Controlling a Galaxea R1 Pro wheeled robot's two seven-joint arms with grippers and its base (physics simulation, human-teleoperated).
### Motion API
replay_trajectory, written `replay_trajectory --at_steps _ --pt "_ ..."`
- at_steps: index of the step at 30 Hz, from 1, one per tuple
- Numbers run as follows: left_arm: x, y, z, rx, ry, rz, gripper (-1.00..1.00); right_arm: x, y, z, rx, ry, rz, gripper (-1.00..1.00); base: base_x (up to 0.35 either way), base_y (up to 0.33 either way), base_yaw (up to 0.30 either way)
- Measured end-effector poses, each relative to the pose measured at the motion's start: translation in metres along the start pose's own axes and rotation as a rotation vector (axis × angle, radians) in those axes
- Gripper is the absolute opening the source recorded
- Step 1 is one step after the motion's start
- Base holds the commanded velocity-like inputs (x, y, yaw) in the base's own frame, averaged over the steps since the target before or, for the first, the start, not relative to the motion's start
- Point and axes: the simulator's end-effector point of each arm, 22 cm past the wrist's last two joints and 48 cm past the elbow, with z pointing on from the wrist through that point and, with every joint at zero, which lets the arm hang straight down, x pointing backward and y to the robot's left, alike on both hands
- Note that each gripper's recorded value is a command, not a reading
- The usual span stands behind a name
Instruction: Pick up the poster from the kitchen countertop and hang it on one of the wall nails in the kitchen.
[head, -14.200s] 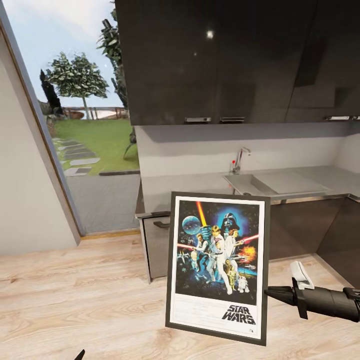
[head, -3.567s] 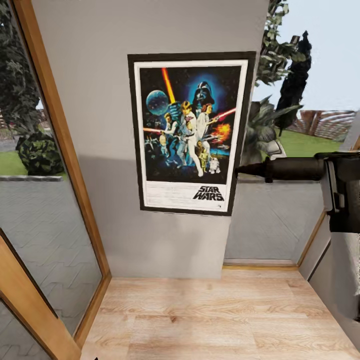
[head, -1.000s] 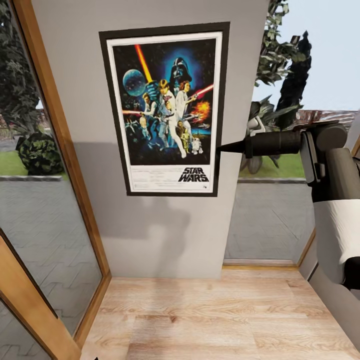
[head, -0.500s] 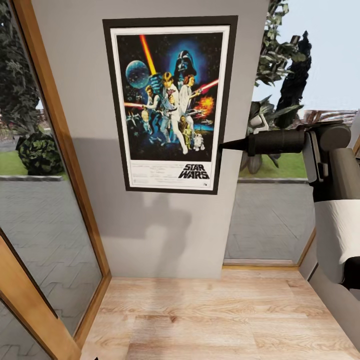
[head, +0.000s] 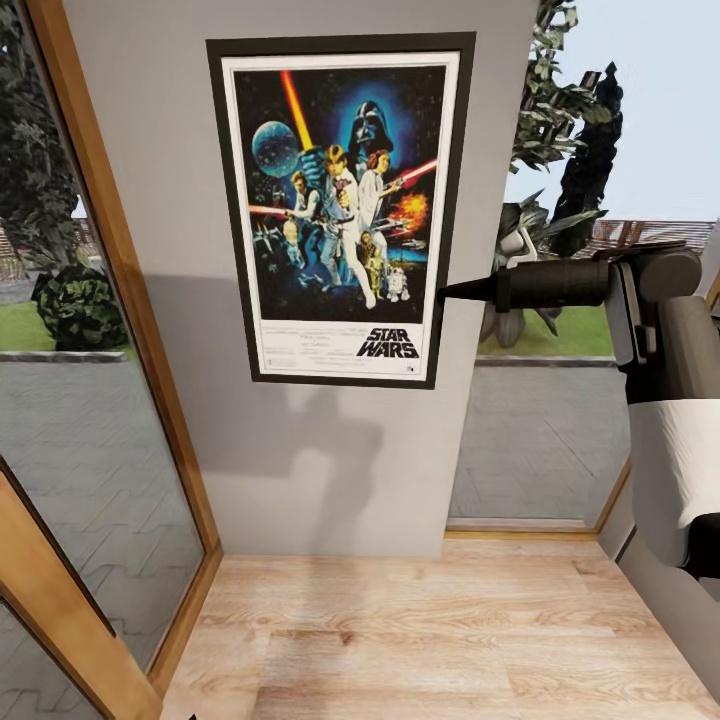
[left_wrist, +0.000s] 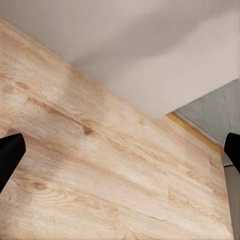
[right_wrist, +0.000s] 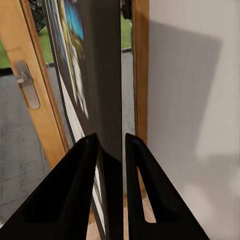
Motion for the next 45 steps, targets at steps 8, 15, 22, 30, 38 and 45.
replay_trajectory --at_steps 8,15,22,30,38,45 --pt "0.0 0.0 0.0 0.0 0.001 -0.001 1.0 0.0 0.001 0.0 0.0 0.0 0.0 -1.0 0.239 0.0 0.0" --pt "0.0 0.0 0.0 -0.001 0.0 -0.001 1.0 0.0 0.001 0.0 0.0 0.0 0.0 -1.0 0.332 0.0 0.0" --pt "0.0 0.0 0.0 -0.001 0.001 -0.001 1.0 0.0 0.001 0.0 -0.001 0.001 -0.001 -1.0 0.334 0.0 0.0" --pt "0.0 0.0 0.0 -0.001 0.001 -0.001 1.0 0.0 0.001 0.0 -0.001 -0.001 -0.001 -1.0 0.334 0.0 0.0" --pt "0.0 0.0 0.0 -0.001 0.001 -0.002 1.0 0.0 0.001 0.0 -0.001 0.0 -0.001 -1.0 0.334 0.0 0.0" --pt "0.0 0.0 0.0 -0.001 0.001 -0.001 1.0 0.0 -0.01 0.002 0.049 0.001 0.001 -1.0 0.165 0.0 0.0"
